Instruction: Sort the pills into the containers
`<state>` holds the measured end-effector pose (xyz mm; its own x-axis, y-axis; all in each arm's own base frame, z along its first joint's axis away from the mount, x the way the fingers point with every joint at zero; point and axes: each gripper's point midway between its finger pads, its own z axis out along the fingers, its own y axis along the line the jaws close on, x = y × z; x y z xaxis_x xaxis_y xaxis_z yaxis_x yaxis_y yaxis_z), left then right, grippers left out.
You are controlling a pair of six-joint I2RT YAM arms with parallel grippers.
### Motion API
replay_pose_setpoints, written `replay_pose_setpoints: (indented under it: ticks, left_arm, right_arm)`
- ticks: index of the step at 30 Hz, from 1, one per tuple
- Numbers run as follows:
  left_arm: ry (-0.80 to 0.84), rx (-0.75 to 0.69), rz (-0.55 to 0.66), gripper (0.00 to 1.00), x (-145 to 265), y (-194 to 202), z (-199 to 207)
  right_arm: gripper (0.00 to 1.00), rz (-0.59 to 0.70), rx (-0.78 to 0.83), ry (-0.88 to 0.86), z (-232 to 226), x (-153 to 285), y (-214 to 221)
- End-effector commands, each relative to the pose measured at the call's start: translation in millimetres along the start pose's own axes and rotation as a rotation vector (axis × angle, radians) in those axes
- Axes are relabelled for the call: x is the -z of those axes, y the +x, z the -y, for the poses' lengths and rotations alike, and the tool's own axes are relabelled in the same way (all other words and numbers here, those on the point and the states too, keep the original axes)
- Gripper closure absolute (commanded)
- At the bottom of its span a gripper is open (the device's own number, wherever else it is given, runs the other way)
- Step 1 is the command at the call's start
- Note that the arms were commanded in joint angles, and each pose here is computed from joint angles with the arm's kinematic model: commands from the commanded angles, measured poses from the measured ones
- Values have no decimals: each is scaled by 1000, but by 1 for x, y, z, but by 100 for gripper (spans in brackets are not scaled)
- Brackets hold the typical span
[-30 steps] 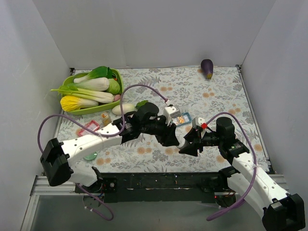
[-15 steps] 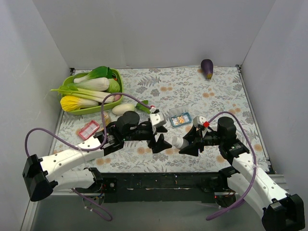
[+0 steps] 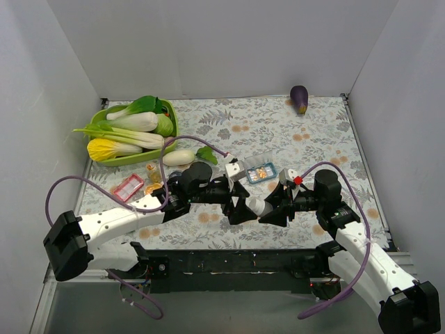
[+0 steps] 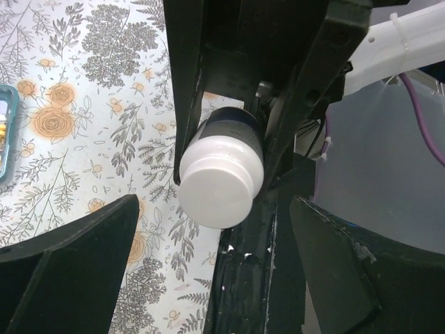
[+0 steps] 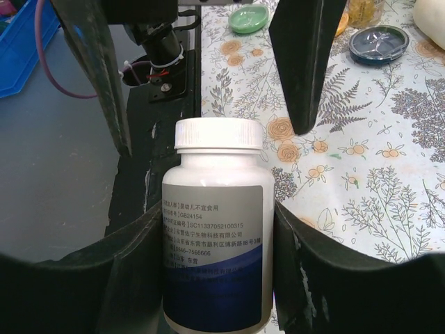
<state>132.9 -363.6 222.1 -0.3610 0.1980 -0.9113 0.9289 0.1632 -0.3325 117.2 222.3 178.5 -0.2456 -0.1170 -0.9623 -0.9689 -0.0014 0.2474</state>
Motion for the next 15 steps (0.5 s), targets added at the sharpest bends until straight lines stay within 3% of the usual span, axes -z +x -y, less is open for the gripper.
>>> replay_pose_setpoints:
  ticks: [1, 8, 12, 15]
  left_arm:
    - [61, 16, 40, 14, -10, -16, 8]
    - [81, 46, 28, 41, -16, -16, 9]
    - [93, 53, 42, 43, -15, -21, 13]
    - [103, 58, 48, 38, -14, -23, 16]
  right_arm:
    - [99, 26, 52, -17, -3, 0, -10]
    - [99, 24, 45, -17, -3, 0, -7]
    - [99, 23, 44, -17, -3, 0, -7]
    - [99, 23, 45, -16, -3, 0, -7]
